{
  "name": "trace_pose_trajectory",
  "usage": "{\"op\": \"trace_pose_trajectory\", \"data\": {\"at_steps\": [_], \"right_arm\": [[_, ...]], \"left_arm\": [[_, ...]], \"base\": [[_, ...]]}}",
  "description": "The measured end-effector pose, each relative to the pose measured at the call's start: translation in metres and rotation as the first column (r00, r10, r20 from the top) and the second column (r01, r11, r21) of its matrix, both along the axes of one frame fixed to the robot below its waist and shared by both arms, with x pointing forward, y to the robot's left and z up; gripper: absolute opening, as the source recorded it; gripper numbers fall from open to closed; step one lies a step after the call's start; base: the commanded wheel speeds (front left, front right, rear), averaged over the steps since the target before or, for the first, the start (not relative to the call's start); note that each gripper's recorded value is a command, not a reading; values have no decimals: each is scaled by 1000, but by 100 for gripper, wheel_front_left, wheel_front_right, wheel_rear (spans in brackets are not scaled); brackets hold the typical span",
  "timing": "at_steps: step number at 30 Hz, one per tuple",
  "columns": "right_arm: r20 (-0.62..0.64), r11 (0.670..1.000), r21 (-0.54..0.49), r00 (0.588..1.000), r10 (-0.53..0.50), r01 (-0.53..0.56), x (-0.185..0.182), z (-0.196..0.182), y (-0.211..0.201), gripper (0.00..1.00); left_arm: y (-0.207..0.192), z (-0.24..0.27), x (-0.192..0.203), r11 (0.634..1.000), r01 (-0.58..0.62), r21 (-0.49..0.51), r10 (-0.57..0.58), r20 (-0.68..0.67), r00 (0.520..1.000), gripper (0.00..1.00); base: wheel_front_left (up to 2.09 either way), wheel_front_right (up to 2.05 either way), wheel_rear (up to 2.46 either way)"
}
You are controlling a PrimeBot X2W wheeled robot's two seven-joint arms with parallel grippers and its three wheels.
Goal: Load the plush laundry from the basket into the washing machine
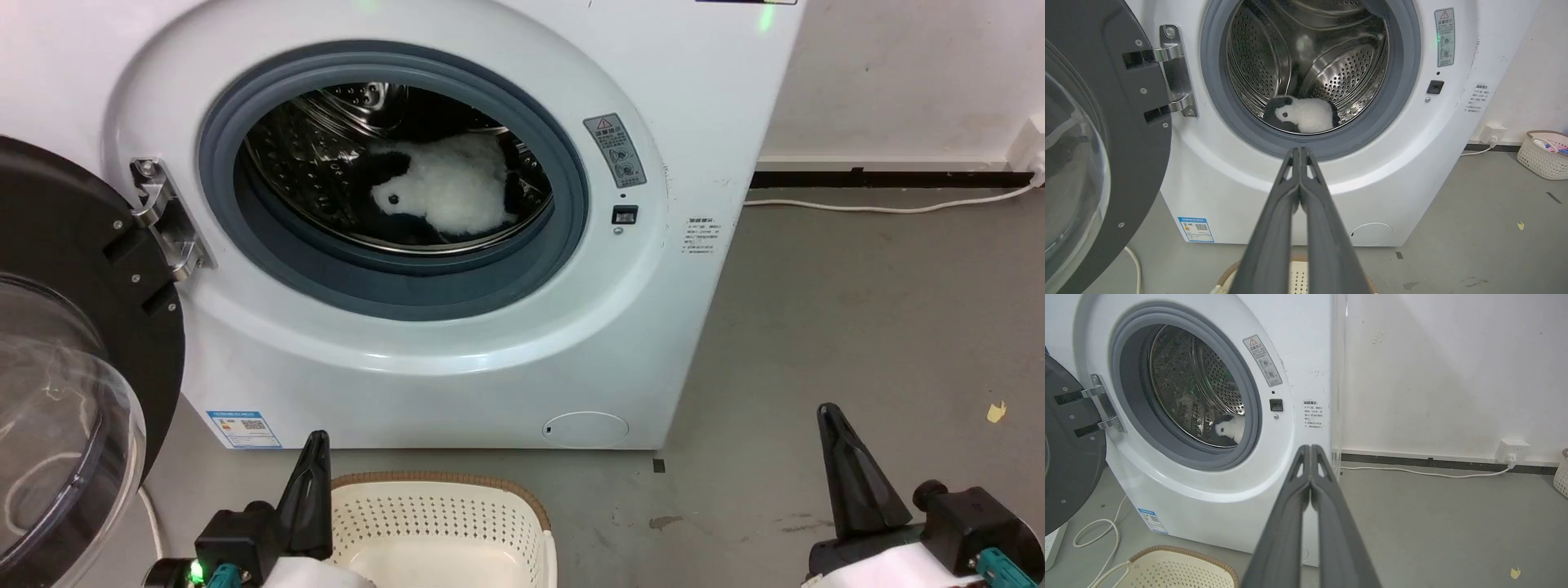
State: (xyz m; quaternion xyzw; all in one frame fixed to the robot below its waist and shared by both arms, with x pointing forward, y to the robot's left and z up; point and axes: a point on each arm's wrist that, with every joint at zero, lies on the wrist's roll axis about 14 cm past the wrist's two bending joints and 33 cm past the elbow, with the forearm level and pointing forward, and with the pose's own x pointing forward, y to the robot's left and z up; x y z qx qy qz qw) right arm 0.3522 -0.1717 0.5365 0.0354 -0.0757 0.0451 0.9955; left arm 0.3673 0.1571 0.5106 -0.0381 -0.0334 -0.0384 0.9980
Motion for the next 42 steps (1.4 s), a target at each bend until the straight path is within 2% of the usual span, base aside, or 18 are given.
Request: {"op": "trace_pose_trajectory", "data": {"at_steps": [42], "right_arm": [[-77,998,-52,997,19,-23,6,-8,6,0]], "left_arm": [[8,4,1,998,-26,56,28,-35,999,0]], "base": [[0,0,0]]}}
